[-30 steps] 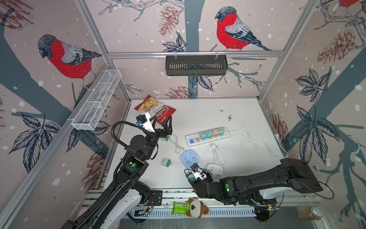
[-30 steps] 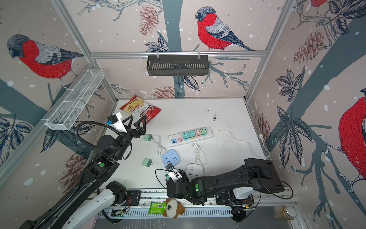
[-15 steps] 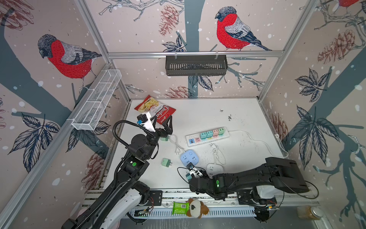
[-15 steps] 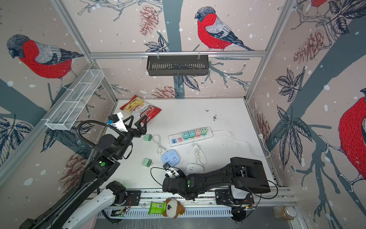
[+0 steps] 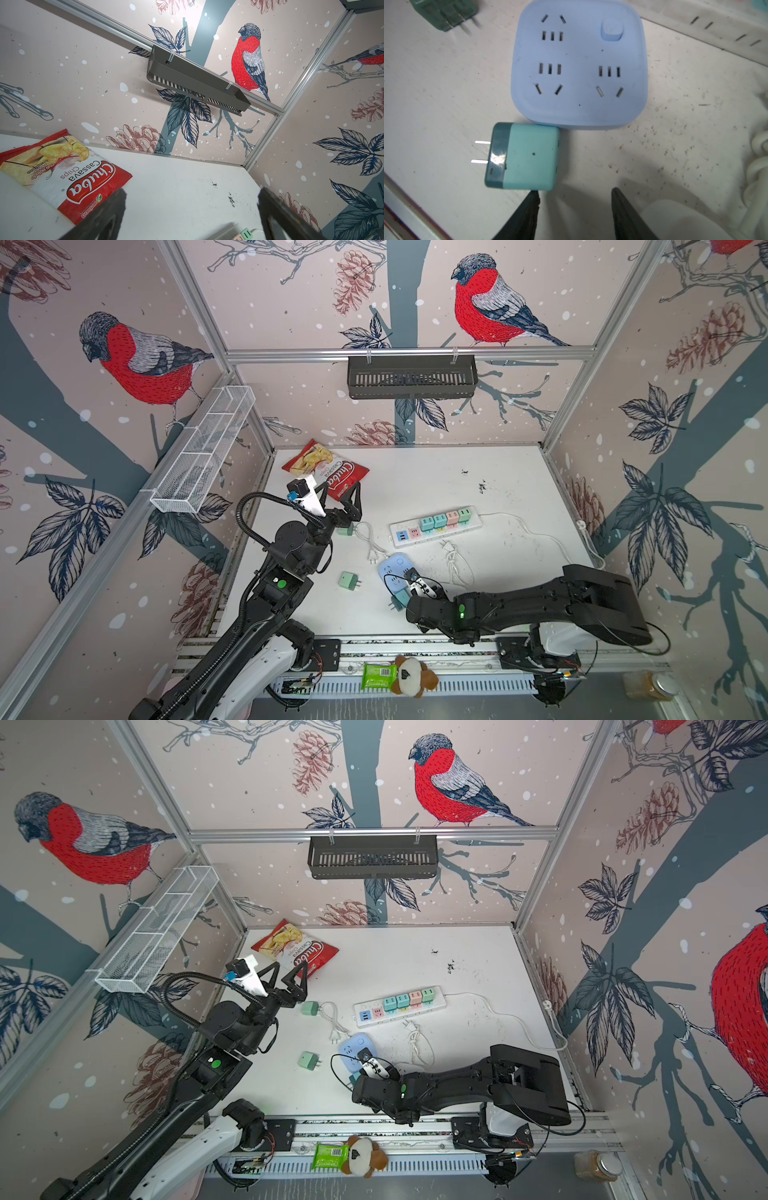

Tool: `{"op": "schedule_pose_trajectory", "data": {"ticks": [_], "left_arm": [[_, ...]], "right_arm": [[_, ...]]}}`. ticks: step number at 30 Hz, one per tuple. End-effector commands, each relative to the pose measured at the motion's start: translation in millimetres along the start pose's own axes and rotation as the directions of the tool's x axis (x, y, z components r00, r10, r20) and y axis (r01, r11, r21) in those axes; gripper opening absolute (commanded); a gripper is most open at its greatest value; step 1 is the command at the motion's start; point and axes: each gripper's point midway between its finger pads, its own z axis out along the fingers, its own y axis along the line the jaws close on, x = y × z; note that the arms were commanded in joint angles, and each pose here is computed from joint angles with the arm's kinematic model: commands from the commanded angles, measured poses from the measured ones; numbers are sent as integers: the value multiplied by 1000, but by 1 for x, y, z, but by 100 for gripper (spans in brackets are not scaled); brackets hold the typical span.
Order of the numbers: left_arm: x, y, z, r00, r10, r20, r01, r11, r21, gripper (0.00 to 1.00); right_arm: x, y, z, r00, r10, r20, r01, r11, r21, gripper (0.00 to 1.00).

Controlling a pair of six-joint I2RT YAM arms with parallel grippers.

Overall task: Insert the plug
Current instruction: 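Lower the open right gripper around the teal charger beside the blue socket box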

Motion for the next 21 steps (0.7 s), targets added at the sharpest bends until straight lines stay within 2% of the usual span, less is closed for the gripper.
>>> {"op": "schedule_pose_trajectory", "data": {"ticks": [1, 14, 21], "left_arm": [[-11, -4, -1, 999, 10, 35, -10, 1000, 10, 98], [-10, -4, -1, 999, 9, 32, -10, 1000, 13, 98], [-12, -4, -2, 999, 10, 39, -11, 1000, 16, 98]], "right_arm": [[-4, -2, 0, 1000, 16, 6, -16, 1000, -6, 57], [-26, -15, 25, 990, 143, -7, -143, 989, -37, 56], [-43, -16, 28, 986, 166, 18, -166, 986, -2, 56]]}}
